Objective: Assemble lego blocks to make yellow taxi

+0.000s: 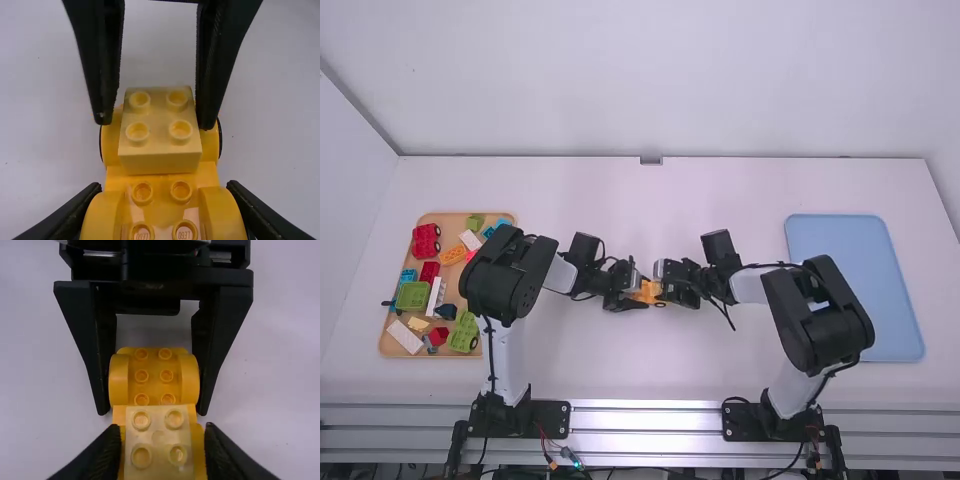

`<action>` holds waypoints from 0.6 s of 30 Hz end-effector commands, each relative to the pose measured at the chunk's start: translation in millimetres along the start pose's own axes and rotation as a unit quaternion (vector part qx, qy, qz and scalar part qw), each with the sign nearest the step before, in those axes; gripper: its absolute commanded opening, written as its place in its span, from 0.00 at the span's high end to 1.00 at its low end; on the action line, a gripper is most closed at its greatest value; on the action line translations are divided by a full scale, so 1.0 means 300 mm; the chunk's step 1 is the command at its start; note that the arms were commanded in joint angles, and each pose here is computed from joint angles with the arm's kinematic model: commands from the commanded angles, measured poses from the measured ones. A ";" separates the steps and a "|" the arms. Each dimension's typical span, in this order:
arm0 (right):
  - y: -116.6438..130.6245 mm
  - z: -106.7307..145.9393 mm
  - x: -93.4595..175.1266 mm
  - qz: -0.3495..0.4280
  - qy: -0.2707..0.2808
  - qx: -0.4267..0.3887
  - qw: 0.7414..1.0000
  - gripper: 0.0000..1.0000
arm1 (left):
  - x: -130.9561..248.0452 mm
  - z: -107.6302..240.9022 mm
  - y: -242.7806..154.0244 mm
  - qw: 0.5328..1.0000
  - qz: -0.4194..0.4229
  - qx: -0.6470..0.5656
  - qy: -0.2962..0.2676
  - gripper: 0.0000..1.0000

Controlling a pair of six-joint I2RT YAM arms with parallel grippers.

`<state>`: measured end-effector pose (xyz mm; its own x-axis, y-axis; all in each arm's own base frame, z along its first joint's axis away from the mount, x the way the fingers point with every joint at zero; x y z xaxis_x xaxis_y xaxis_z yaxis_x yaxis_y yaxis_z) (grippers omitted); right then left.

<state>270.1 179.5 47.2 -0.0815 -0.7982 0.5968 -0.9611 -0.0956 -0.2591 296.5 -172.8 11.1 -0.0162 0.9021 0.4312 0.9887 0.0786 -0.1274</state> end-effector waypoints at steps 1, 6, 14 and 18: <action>-0.002 -0.012 0.006 -0.005 -0.030 -0.007 1.000 0.42 | -0.011 0.060 -0.010 0.999 -0.017 0.021 0.046 0.76; -0.062 -0.062 0.076 0.004 -0.116 0.001 0.993 0.52 | -0.011 0.057 -0.007 0.999 -0.019 0.018 0.044 0.77; -0.038 -0.023 0.036 -0.002 -0.036 -0.018 0.999 1.00 | -0.011 0.057 -0.007 0.999 -0.019 0.019 0.045 0.78; -0.018 0.007 0.000 -0.006 0.021 -0.041 0.999 1.00 | -0.011 0.057 -0.007 0.999 -0.018 0.022 0.045 0.79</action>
<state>269.4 180.2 53.6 -0.0335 -0.8222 0.5682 -0.9769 -0.0932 -0.1924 296.7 -172.8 11.2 -0.0172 0.9022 0.4310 0.9888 0.0793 -0.1266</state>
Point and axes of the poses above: each hand's point on the last joint's axis, 136 mm out from that joint toward the fingers, its own x axis back along the fingers, its own y axis along the line the jaws close on, z = x × y, the point moved 7 cm from there along x, back along the fingers, and after that the axes turned 12 degrees about x, right-handed, at the moved point
